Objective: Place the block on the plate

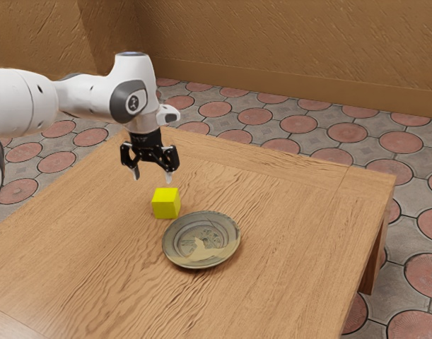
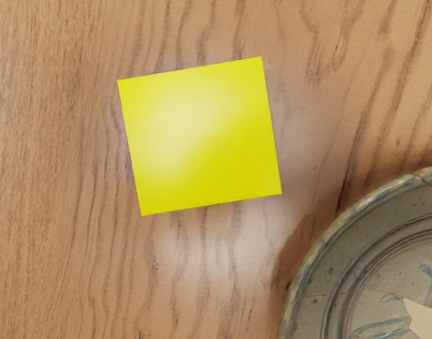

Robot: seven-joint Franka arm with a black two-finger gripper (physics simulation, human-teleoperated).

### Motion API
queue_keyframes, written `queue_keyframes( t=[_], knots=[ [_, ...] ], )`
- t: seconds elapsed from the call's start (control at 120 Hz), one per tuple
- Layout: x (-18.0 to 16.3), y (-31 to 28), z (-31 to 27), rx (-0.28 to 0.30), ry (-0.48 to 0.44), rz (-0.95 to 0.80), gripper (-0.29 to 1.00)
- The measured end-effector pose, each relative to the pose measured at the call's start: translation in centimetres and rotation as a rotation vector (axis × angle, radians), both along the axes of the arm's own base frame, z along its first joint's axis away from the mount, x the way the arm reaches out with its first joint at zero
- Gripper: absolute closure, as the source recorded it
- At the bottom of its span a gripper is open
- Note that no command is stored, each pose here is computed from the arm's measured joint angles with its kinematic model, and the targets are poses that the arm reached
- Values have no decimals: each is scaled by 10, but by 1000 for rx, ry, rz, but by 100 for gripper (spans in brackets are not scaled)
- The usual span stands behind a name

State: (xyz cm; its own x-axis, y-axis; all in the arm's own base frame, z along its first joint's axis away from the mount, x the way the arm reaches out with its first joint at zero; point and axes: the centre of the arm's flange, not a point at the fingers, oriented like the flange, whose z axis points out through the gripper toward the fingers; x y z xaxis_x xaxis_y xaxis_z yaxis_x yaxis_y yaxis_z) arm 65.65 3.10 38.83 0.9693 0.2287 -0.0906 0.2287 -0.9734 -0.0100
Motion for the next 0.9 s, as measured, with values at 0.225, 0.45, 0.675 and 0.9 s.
queue_keyframes(
  t=[0.225,0.45,0.675,0.9],
  knots=[
    [9,0,-39,1,11,59,0],
    [15,4,-58,9,-9,95,0],
    [22,6,-73,12,-34,110,0],
    [28,8,-93,11,-45,118,0]
  ],
)
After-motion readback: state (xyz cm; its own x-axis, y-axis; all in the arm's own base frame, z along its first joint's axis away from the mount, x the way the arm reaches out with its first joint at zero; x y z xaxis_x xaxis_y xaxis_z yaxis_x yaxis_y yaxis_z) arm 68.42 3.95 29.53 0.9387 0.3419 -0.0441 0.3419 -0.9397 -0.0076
